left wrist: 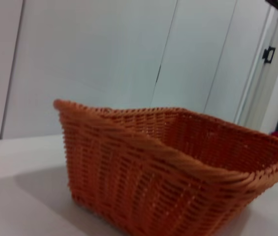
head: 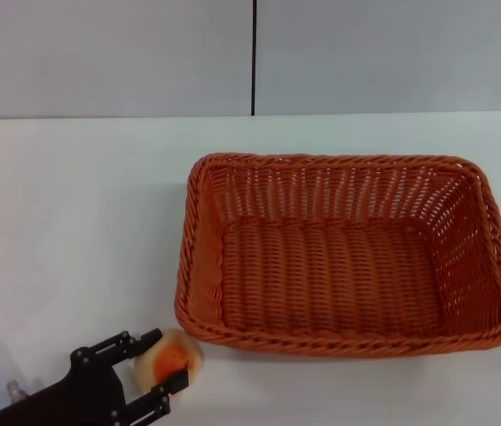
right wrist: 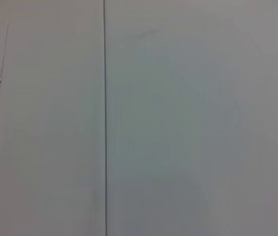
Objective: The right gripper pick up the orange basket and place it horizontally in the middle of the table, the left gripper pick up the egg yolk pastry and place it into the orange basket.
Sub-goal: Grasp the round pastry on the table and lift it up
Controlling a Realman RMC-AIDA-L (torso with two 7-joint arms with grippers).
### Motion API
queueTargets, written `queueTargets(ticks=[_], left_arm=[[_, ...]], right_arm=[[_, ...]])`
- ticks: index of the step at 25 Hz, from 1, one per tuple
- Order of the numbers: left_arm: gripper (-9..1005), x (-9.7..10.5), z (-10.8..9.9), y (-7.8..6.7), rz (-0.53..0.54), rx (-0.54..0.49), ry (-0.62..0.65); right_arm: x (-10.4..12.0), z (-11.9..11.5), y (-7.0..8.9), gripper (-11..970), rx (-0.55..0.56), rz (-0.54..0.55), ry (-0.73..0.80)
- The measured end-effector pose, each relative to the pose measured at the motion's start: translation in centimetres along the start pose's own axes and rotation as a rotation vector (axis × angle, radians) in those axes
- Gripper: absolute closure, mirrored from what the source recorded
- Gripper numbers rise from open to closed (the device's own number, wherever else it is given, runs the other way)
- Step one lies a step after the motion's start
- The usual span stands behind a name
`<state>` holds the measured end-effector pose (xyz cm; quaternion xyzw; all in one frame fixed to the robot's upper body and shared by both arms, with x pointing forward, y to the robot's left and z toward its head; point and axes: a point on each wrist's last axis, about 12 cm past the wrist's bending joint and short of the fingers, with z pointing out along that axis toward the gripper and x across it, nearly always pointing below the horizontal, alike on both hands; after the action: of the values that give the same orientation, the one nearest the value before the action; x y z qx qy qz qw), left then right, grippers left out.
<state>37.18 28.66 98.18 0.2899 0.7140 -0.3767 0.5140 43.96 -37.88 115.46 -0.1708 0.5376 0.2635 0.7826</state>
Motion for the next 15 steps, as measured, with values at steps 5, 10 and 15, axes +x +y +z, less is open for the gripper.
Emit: queueTargets(ticks=[5, 10, 15], left_arm=[[320, 0.5, 0.3, -0.2, -0.006, -0.027, 0.012], [530, 0.7, 0.2, -0.5, 0.028, -0.037, 0.002], [734, -0.5, -1.3, -0.5, 0.041, -0.066, -0.107]], right_arm=[[0.0, 0.0, 0.0, 319, -0.002, 0.000, -0.004], [-0.1, 0.0, 0.1, 319, -0.009, 0.000, -0.008], [0.0, 0.0, 0.1, 319, -0.010, 0.005, -0.009]])
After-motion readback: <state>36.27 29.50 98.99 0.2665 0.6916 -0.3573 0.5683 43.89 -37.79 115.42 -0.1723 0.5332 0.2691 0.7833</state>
